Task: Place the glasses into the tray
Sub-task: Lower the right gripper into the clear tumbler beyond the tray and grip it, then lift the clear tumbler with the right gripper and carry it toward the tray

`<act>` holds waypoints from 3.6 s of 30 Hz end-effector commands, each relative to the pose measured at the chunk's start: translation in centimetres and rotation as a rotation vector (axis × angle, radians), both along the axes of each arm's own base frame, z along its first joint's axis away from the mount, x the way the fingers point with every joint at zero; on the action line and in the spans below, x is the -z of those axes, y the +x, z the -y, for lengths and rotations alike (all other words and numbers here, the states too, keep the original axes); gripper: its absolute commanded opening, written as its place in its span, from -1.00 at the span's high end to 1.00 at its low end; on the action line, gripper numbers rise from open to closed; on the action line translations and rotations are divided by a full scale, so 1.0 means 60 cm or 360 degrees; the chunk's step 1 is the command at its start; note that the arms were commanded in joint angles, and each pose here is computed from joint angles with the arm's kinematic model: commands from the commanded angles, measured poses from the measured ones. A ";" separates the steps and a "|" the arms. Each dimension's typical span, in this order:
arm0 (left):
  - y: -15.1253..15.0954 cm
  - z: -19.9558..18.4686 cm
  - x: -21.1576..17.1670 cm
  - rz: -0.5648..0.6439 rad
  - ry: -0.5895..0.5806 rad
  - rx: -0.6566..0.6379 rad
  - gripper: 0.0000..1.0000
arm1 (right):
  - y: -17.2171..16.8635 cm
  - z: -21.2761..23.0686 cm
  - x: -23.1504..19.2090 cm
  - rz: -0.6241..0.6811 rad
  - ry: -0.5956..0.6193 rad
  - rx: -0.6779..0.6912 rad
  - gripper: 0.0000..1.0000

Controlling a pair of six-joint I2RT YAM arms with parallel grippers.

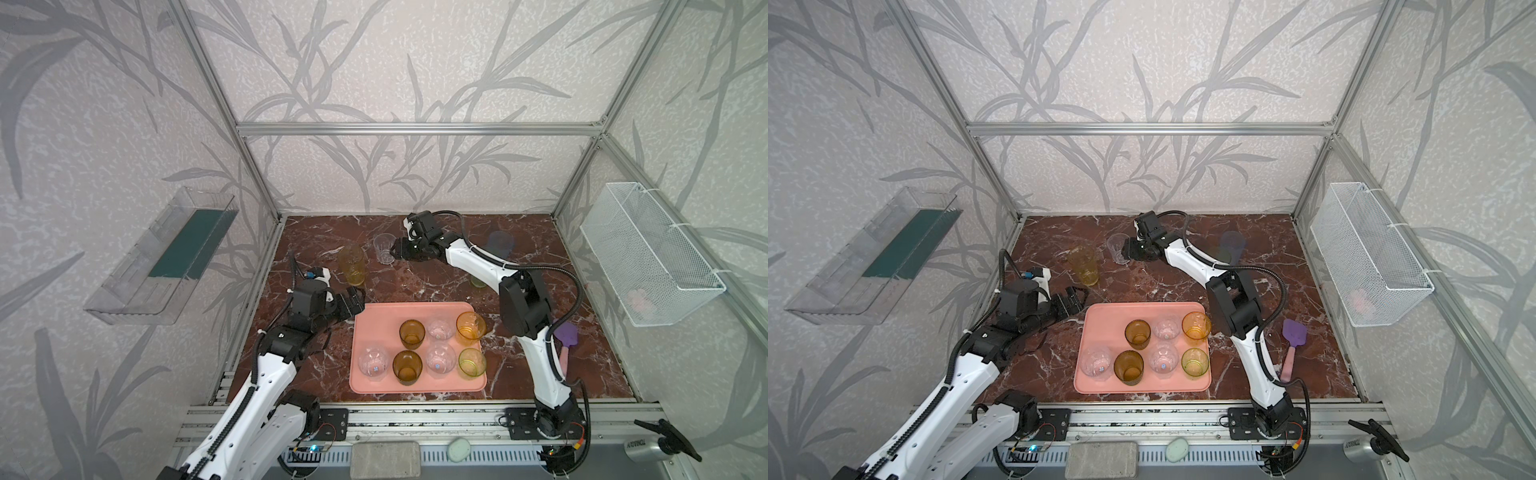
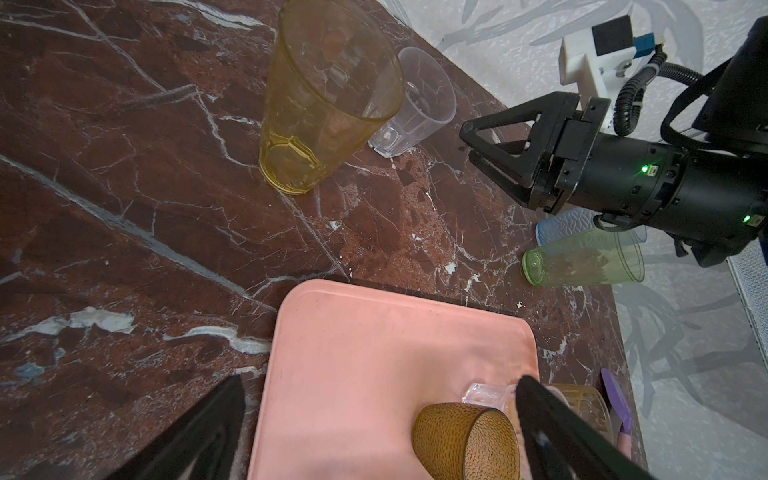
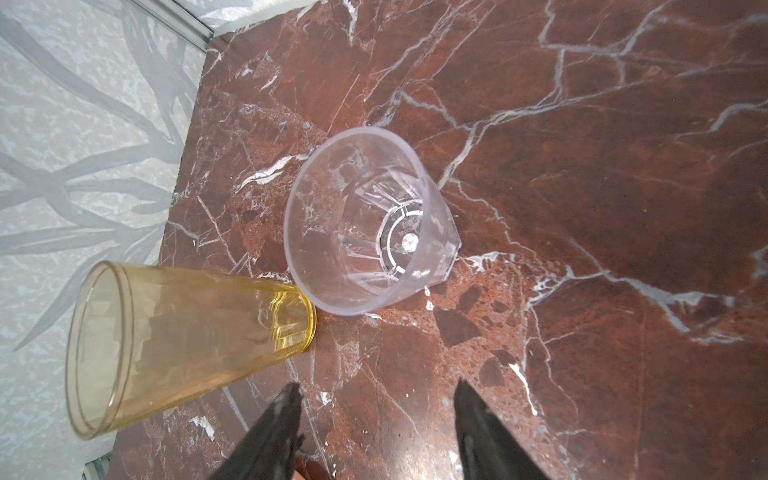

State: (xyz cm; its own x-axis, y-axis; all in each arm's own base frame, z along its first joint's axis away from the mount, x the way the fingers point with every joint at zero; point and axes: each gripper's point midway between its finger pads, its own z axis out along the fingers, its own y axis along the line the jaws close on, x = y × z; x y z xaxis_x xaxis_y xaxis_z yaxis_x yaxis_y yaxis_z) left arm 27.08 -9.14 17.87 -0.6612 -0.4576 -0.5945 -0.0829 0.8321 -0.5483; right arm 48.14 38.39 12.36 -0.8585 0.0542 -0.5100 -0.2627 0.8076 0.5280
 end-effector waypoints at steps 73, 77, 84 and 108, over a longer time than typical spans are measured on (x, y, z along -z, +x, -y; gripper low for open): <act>-0.009 -0.043 0.028 -0.0034 0.0077 -0.0170 -0.99 | 0.083 0.011 0.021 0.0045 -0.0289 0.0158 0.94; -0.008 -0.041 0.028 -0.0035 0.0070 -0.0162 -0.98 | 0.079 0.015 0.013 0.0048 -0.0294 0.0157 0.98; -0.009 -0.038 0.027 -0.0031 0.0062 -0.0147 -0.99 | 0.076 0.022 -0.011 0.0043 -0.0256 0.0151 1.00; -0.022 -0.039 0.015 0.0021 0.0038 -0.0142 -0.98 | 0.019 0.066 -0.092 0.0137 -0.0216 0.0141 1.00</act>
State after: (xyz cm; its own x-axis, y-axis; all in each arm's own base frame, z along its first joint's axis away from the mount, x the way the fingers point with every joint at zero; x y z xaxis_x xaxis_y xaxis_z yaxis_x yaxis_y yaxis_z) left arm 26.08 -6.92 17.19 -0.6062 -0.5040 -0.6152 -0.1501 0.8321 -0.5339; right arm 48.93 34.46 13.49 -0.8575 0.0221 -0.5140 -0.1875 0.9169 0.3523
